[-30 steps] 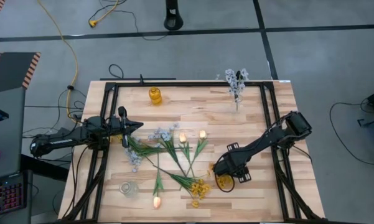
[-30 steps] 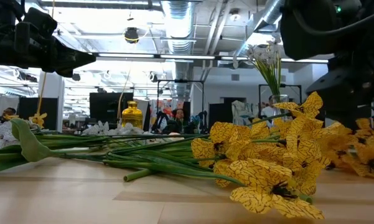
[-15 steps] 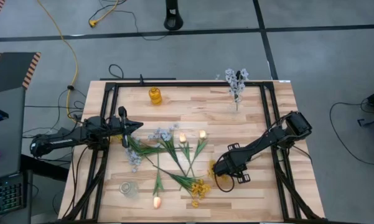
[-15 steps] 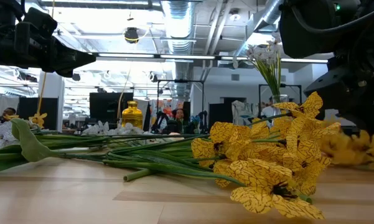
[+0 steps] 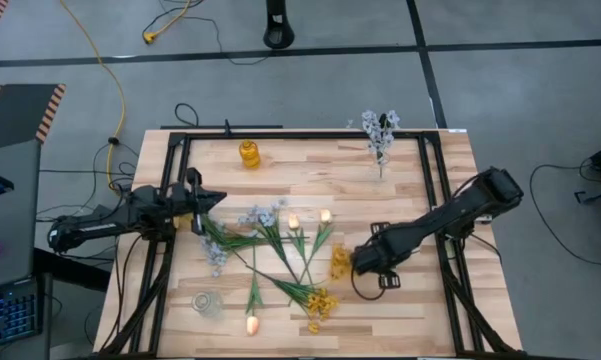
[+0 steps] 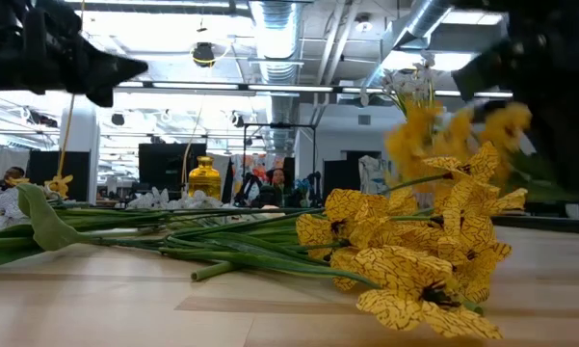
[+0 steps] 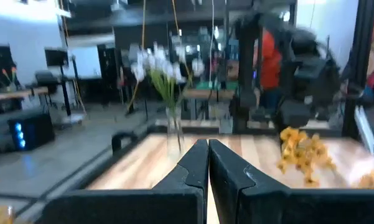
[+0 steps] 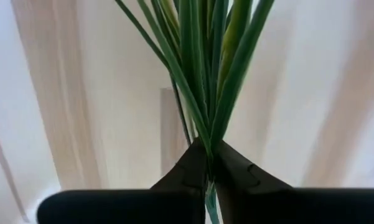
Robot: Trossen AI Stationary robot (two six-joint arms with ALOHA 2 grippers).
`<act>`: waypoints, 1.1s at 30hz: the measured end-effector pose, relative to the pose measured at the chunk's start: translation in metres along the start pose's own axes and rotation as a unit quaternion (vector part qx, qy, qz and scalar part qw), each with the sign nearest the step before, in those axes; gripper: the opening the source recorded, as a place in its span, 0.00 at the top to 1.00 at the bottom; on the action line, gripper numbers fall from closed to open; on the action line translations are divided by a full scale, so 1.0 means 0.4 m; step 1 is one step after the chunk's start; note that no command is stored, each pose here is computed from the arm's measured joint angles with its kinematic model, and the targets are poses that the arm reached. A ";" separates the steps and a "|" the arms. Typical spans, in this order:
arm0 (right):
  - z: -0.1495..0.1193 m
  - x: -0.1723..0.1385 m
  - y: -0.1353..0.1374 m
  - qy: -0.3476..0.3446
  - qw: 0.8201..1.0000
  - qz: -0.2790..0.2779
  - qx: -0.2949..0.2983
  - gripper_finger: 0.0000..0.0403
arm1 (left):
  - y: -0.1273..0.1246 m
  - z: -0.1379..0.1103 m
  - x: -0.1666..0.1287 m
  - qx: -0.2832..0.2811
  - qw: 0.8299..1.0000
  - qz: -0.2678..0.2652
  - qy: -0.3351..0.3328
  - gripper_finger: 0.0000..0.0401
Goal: Sort flowers into vase by color
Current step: Put the middle yellow flowers into the bottom transparent vase
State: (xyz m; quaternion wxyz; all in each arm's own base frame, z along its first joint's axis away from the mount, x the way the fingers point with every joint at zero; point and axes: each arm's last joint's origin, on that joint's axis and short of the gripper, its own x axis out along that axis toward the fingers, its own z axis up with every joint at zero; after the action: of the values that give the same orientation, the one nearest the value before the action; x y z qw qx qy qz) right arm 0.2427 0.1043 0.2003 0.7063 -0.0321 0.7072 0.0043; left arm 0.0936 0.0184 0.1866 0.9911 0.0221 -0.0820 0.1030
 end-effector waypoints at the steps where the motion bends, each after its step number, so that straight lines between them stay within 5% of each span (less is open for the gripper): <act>1: -0.005 -0.015 -0.005 -0.015 1.000 -0.003 0.008 0.89 | 0.000 0.002 0.000 -0.003 1.000 0.000 -0.004 1.00; 6: -0.028 -0.084 -0.040 -0.094 0.994 -0.028 0.047 0.92 | 0.000 0.013 0.000 -0.034 0.999 0.000 -0.027 0.97; 13: -0.038 -0.168 -0.092 -0.233 0.966 -0.066 0.092 0.90 | 0.002 0.029 -0.002 -0.087 0.995 0.002 -0.056 0.78; 20: 0.016 -0.238 -0.140 -0.398 0.909 -0.088 0.086 0.90 | 0.002 0.028 -0.001 -0.088 0.995 0.006 -0.055 0.63; 30: 0.097 -0.294 -0.217 -0.537 0.829 -0.139 0.073 0.90 | 0.001 0.033 -0.002 -0.087 0.994 -0.005 -0.063 0.61; 33: 0.112 -0.292 -0.239 -0.548 0.819 -0.147 0.085 0.90 | 0.001 0.044 0.001 -0.086 0.993 -0.006 -0.083 0.61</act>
State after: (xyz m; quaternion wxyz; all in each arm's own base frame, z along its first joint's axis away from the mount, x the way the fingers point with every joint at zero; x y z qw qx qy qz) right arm 0.2925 0.0156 0.3205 0.9695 -0.0676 0.1873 -0.1428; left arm 0.0910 0.0179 0.2039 0.9797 -0.0542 -0.1720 0.0875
